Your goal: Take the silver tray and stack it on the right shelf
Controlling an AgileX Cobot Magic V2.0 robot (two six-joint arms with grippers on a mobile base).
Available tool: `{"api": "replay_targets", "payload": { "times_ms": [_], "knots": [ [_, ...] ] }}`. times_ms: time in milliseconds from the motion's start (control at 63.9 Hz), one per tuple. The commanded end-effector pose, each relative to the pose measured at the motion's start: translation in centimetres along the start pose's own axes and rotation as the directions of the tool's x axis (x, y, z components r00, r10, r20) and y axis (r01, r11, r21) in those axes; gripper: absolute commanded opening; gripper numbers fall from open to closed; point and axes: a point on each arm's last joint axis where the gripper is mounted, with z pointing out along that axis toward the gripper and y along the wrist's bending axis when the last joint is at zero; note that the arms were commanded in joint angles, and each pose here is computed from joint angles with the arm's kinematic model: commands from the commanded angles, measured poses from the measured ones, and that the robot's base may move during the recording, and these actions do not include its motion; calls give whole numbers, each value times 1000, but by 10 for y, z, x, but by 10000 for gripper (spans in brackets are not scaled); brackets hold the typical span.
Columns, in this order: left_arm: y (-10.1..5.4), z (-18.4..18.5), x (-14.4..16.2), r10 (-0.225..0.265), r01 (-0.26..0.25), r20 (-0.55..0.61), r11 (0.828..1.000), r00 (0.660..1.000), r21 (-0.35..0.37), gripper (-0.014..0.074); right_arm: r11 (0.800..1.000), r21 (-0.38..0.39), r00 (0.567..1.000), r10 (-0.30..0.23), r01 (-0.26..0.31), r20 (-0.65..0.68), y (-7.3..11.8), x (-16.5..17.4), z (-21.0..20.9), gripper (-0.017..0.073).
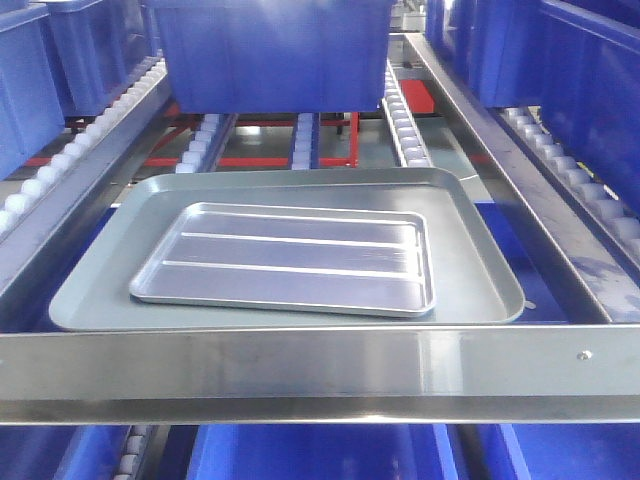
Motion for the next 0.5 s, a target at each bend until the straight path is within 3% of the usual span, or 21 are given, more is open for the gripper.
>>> {"api": "replay_targets", "payload": {
  "times_ms": [0,485],
  "knots": [
    [0,-1,-3,-10,10,89,1000,996,3,-94,1000,-1,990,-12,12,140,1,-17,-3,49],
    [0,-1,-3,-10,10,89,1000,996,3,-94,1000,-1,991,-12,12,137,1,-16,-3,49]
  ]
}}
